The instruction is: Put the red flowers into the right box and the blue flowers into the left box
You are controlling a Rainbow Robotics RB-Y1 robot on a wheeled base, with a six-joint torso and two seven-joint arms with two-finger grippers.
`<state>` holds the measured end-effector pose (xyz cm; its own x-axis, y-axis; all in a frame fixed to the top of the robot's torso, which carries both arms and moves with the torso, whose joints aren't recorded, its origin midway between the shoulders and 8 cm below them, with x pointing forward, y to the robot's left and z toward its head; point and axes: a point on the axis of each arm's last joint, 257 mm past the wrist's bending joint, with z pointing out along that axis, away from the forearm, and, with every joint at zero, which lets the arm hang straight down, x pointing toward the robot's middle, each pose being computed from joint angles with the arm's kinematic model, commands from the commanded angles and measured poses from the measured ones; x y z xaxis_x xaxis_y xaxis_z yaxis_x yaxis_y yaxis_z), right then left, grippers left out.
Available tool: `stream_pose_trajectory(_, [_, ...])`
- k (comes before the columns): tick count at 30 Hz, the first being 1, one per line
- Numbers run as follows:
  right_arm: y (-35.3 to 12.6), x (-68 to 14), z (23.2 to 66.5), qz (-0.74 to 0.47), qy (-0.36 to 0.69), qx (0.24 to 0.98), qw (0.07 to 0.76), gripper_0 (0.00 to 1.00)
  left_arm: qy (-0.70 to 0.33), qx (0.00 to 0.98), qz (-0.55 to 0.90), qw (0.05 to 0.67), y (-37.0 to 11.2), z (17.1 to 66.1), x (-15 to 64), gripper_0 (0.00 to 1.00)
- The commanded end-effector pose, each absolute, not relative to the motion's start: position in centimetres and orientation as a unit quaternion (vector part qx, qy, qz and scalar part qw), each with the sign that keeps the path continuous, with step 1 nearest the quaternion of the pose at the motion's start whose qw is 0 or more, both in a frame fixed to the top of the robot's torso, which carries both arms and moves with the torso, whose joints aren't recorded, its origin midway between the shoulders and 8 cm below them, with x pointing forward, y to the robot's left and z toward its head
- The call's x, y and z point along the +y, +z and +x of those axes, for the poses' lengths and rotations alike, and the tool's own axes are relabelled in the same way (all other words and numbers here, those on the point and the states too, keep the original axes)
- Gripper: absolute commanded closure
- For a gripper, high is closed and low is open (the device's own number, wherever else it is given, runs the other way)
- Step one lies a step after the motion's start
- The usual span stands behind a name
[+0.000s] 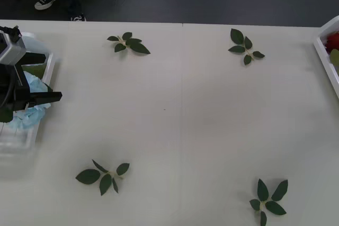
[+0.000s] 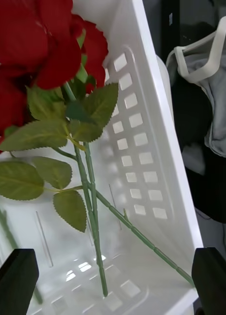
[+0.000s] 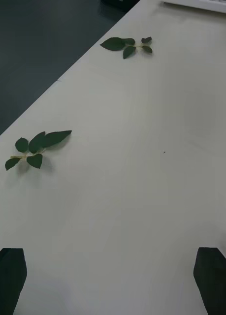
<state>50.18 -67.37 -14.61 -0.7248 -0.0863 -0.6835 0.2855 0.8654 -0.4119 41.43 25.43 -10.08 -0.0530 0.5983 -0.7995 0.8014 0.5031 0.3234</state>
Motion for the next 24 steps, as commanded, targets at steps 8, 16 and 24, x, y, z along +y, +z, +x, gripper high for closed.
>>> stream_pose_trajectory(8, [-13.1,-51.5,49.6,-0.039,-0.127,0.936,0.326,0.08,-0.065,0.695,0.521,0.492,-9.2,41.2,26.0,0.0])
stream_pose_trajectory(16, [-14.9,-35.7,46.9,-0.181,-0.009,0.923,0.339,0.08,-0.065,0.695,0.521,0.492,-9.2,41.2,26.0,0.0])
stream_pose_trajectory(24, [-14.6,-26.9,43.0,-0.305,-0.018,0.866,0.395,0.08,-0.065,0.695,0.521,0.492,-9.2,41.2,26.0,0.0])
